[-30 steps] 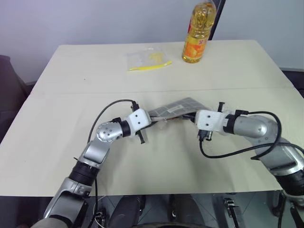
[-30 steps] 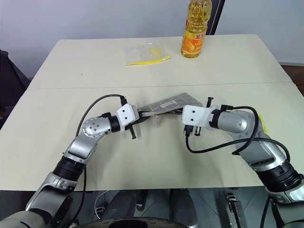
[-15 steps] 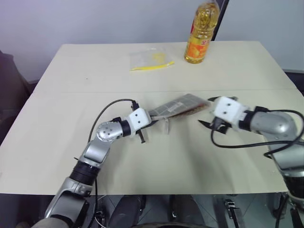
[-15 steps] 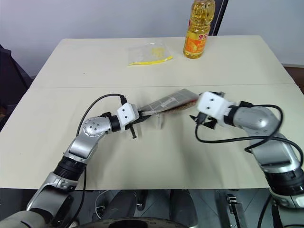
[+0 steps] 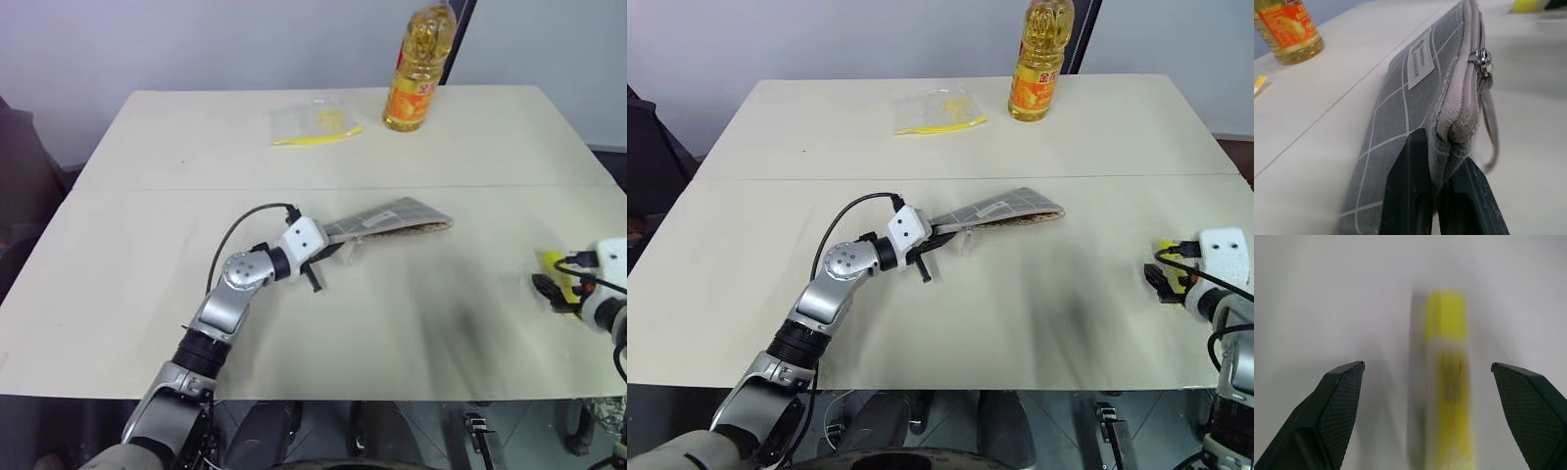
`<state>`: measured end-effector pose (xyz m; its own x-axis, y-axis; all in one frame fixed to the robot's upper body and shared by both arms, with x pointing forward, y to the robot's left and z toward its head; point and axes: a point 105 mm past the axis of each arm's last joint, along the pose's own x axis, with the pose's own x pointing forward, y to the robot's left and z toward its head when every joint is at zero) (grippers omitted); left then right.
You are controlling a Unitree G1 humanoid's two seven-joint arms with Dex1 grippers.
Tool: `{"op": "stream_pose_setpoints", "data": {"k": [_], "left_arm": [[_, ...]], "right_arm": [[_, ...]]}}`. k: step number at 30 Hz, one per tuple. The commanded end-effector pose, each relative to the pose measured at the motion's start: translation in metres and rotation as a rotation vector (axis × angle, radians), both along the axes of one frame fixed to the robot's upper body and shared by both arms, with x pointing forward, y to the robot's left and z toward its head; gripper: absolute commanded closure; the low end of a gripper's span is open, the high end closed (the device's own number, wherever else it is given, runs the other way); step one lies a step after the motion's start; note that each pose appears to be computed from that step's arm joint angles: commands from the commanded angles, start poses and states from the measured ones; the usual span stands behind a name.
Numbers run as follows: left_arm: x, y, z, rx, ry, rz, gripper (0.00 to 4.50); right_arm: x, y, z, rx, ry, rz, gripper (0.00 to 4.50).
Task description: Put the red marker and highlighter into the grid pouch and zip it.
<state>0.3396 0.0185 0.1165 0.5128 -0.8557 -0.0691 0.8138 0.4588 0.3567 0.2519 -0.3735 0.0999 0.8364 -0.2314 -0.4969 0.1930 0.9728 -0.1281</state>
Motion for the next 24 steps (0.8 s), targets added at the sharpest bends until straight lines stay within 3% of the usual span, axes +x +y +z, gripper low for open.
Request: {"op": "stream_pose_setpoints", "data": {"k": [1,4,9,10,12,14,17,24], "left_arm": [[-0.003,-0.007,0.009,-0.012,-0.035,-0.032,4.50],[-0.003,-0.008,0.009,-0.013,-0.035,-0.036,4.50],[-0.002,-0.006,0.009,-0.013,-0.033,-0.032,4.50],[-0.002,-0.005,0.009,-0.013,-0.032,-0.028,4.50],[0.000,-0.003,0.008,-0.012,-0.032,-0.020,4.50],[0.001,-0.001,0.009,-0.011,-0.034,-0.013,4.50],[0.002,0.000,0.010,-0.010,-0.040,-0.007,4.50],[0.005,0.004,0.012,-0.010,-0.053,0.013,4.50]], "right_arm": [[-0.006,-0.007,0.006,0.017,-0.021,-0.055,0.20],[-0.008,-0.010,0.002,0.060,-0.028,-0.088,1.00],[-0.003,-0.007,0.008,0.033,-0.047,-0.064,3.37],[0.002,-0.001,0.013,0.013,-0.065,-0.027,3.65],[0.011,0.014,0.027,-0.058,-0.097,0.085,3.63],[0.020,0.043,0.042,-0.245,-0.105,0.309,3.63],[0.023,0.082,0.051,-0.397,-0.122,0.572,3.63],[0.021,0.125,0.065,-0.394,-0.180,0.799,3.63]]}}
